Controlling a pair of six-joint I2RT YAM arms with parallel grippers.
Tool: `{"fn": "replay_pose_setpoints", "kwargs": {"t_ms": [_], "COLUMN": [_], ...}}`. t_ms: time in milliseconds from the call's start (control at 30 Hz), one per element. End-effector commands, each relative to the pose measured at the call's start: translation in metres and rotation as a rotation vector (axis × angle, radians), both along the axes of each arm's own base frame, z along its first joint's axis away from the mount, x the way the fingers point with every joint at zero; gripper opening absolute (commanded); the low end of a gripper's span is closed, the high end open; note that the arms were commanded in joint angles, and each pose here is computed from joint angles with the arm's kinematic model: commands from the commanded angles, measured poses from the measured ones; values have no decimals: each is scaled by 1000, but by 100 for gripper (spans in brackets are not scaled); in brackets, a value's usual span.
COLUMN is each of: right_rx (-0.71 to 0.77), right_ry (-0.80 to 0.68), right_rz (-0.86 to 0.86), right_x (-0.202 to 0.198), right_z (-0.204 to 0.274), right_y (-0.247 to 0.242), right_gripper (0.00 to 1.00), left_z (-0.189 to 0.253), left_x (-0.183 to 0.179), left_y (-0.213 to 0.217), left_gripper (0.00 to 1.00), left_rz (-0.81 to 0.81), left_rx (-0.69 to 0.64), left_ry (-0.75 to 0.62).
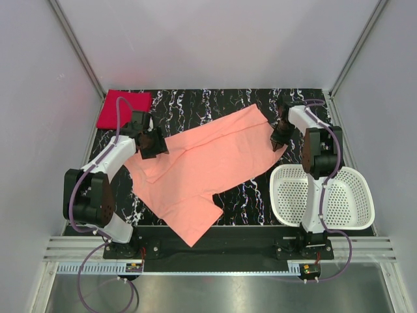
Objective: Fold and stack the t-shirts
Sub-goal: Fold the tshirt
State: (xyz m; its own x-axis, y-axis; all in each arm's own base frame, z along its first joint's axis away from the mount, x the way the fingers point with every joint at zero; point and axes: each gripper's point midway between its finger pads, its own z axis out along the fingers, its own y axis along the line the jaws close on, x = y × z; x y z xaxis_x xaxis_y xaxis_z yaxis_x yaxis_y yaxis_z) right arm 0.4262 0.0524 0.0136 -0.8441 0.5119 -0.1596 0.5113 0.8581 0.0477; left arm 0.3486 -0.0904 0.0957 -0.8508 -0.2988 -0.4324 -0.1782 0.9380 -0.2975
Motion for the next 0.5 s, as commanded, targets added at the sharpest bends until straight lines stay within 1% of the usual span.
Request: {"fn": "replay_pose_setpoints", "kwargs": {"t_ms": [0,67,133,200,267,333,400,467], "right_rx": [-128,-174,-209,-276,-279,-295,-259,-208], "right_ry": [-6,7,35,68,45,23,-8,-39], "right_rz": [-42,-72,-98,-164,-183,-204,-187,-156], "right_x": [-10,-19,-35,-55,-62,-64,-62,-50], "right_z": [12,16,16,21,30,40,46,44], "right_y": [-28,-44,-56,-78,-84,-87,-81,-73], "right_gripper": [7,8,8,8,10,16,22,25], "left_z": [0,-4,-7,-6,-3,0,-1,-8], "left_x": [5,5,5,5,5,6,8,10], "left_y": [5,8,10,12,13,14,16,16], "left_gripper": [61,61,61,61,61,61,61,61], "left_rz": [2,7,7,6,3,-3,-9,-12], "left_rx": [27,31,35,41,46,58,72,77], "left_ry": [-19,-11,-2,-2,-6,-17,-18,-1]}}
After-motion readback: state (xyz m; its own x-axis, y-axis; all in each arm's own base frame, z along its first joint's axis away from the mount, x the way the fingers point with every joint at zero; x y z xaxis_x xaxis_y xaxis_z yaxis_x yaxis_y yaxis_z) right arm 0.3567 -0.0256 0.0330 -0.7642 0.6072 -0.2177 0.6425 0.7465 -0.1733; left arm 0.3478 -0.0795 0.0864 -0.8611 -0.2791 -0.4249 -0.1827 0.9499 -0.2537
